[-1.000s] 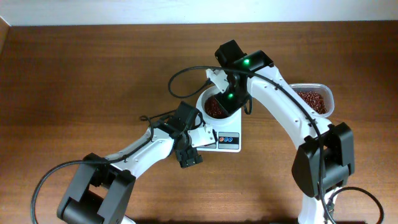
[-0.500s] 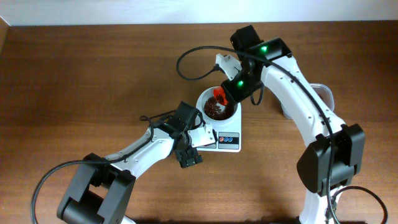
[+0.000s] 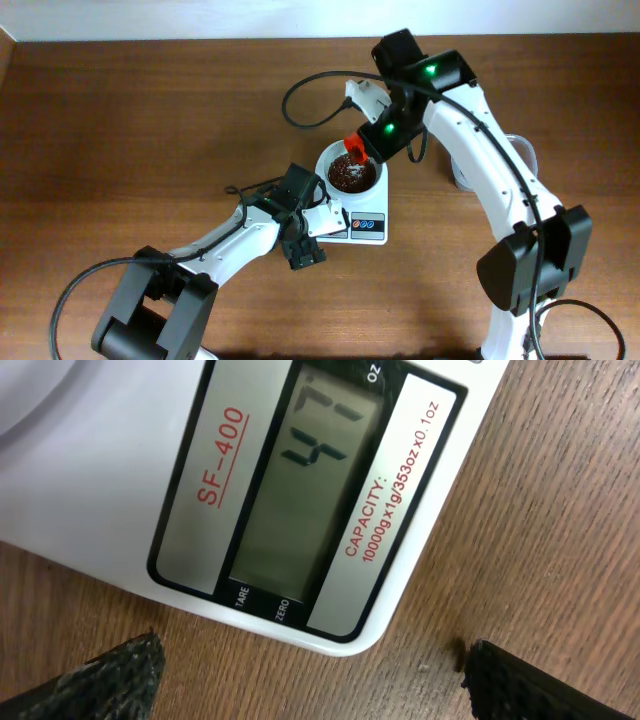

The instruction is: Scoop item into bowl and weigh 50g on scale

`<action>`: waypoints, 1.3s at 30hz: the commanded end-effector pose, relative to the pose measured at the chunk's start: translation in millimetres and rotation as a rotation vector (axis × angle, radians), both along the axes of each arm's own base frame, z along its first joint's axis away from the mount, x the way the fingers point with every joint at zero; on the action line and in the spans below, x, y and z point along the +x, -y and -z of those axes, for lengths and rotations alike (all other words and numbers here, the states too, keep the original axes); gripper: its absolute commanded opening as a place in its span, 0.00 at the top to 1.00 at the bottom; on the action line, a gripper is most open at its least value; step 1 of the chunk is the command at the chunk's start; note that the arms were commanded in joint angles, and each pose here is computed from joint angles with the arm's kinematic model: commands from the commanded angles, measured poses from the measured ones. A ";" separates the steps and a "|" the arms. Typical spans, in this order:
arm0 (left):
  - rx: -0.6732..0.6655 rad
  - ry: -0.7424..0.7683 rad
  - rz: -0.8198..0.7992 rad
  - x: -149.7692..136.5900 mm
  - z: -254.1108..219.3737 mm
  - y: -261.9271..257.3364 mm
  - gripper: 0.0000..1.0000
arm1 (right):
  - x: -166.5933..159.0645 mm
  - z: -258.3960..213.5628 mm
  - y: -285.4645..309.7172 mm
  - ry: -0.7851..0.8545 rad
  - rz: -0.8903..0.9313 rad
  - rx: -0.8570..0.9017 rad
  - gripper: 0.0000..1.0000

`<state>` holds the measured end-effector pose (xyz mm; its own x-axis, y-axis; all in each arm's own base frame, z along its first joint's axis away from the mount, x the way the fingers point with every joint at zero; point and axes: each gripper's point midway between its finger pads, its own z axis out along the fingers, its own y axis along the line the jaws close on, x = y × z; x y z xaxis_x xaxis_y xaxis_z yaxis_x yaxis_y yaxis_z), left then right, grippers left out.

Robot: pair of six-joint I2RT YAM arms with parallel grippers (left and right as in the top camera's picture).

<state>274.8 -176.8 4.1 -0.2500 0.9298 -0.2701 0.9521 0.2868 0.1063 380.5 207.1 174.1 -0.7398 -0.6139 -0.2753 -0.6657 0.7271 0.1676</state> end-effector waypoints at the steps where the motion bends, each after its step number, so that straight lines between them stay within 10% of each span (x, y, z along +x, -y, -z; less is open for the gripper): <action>1: 0.007 -0.014 -0.004 -2.9 4.2 -1.3 0.01 | 7.8 -19.6 -2.4 0.063 0.022 -0.004 0.96; 39: 0.007 -0.014 -0.004 -2.9 4.2 -1.3 0.01 | -12.4 -20.5 -5.5 -0.037 0.038 0.037 0.96</action>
<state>274.8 -176.8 4.1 -0.2500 0.9298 -0.2701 0.9521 0.2868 0.1063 367.7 210.8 183.6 -0.7744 -0.5846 -0.2421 -0.6300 0.7478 0.2095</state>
